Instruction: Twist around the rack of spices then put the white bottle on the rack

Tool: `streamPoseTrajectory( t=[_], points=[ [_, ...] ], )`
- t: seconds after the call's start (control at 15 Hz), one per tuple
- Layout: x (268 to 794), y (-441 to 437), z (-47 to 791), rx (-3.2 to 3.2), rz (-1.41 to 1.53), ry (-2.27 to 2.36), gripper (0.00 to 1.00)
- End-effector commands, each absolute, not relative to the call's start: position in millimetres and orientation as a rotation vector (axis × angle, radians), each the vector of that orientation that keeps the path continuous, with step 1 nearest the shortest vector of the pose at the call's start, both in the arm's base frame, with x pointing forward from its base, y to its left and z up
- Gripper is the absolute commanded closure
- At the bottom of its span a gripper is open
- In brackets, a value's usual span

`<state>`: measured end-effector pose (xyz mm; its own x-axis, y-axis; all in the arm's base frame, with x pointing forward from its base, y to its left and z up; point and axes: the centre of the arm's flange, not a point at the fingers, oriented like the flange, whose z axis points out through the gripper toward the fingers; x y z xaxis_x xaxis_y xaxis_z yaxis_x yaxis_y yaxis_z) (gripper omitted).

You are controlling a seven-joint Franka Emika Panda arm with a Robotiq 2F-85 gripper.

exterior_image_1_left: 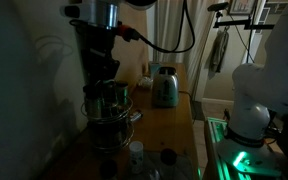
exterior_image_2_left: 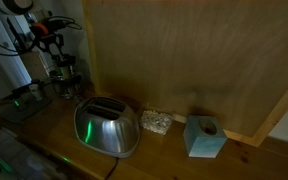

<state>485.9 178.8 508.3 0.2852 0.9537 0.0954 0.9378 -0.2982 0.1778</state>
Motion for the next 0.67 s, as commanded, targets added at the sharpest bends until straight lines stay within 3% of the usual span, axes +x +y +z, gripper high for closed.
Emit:
streamPoseTrajectory(
  t=[0.0, 0.2, 0.6],
  points=[
    [487, 181, 510, 2.436, 0.292, 1.796, 0.18],
    [485, 182, 517, 2.42, 0.309, 1.785, 0.01],
    [457, 195, 562, 2.564, 0.351, 1.507, 0.0]
  ],
)
